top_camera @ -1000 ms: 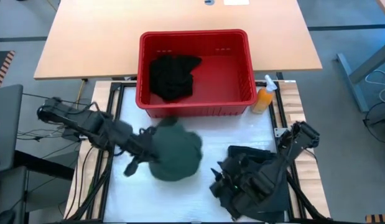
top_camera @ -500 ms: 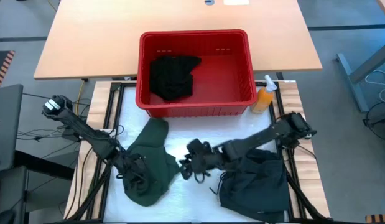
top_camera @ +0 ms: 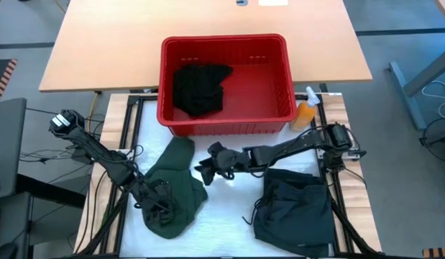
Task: Fold laundry
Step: Fold the green shirt
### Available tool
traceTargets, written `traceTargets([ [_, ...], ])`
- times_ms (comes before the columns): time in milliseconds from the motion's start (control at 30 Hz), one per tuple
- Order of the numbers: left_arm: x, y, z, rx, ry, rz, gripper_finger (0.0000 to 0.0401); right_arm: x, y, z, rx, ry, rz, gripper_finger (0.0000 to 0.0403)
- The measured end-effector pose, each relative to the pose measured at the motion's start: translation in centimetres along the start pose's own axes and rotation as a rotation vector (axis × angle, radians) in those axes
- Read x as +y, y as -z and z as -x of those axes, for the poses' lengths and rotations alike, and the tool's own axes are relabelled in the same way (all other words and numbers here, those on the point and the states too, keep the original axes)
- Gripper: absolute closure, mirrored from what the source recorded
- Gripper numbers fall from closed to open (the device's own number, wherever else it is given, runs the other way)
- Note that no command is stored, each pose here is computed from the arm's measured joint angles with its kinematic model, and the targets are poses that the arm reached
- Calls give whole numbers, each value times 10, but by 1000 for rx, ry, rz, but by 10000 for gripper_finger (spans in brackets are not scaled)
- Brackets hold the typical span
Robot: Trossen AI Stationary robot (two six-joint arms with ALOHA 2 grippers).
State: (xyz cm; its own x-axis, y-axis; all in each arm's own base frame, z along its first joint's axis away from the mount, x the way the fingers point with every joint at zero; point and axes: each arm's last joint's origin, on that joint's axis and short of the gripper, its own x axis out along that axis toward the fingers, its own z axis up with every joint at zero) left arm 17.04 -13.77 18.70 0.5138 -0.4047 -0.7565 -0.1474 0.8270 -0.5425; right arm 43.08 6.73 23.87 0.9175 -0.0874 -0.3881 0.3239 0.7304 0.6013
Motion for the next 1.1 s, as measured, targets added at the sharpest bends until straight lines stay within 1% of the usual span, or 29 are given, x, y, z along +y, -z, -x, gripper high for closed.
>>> traceTargets([
  [33,0,0,0,-6,0,-1,401,-1,2,-5,-9,-19,5,205],
  [100,0,-1,0,-13,6,-5,401,-8,15,-19,6,-12,13,198],
  [200,0,-3,0,-18,16,2,401,-11,24,-34,21,3,18,178],
  [300,-1,-5,0,-7,41,6,401,-10,23,-47,3,-12,8,152],
  [333,-2,-5,0,-2,51,6,401,-12,25,-50,21,-8,7,144],
  [400,-2,-5,0,3,60,6,401,-12,25,-61,36,-33,-15,132],
  [500,-2,-5,0,4,60,5,401,-14,26,-74,78,-44,-30,122],
  [667,-3,-5,0,2,63,-1,401,-20,35,-93,145,21,-36,117],
  [700,-3,-5,0,1,64,-1,401,-20,36,-95,154,30,-24,117],
  [767,-3,-5,0,2,64,-3,401,-13,33,-94,146,13,4,117],
  [867,-3,-6,0,0,68,-24,401,1,23,-86,115,-18,62,116],
  [933,-3,-6,0,2,69,-26,401,6,17,-79,103,-6,64,116],
  [967,-3,-5,0,3,69,-26,401,6,15,-76,103,22,37,116],
  [1067,-3,-6,0,3,72,-26,401,-1,12,-65,124,183,-103,116],
  [1100,-3,-6,0,2,72,-23,401,-5,12,-65,134,210,-147,116],
])
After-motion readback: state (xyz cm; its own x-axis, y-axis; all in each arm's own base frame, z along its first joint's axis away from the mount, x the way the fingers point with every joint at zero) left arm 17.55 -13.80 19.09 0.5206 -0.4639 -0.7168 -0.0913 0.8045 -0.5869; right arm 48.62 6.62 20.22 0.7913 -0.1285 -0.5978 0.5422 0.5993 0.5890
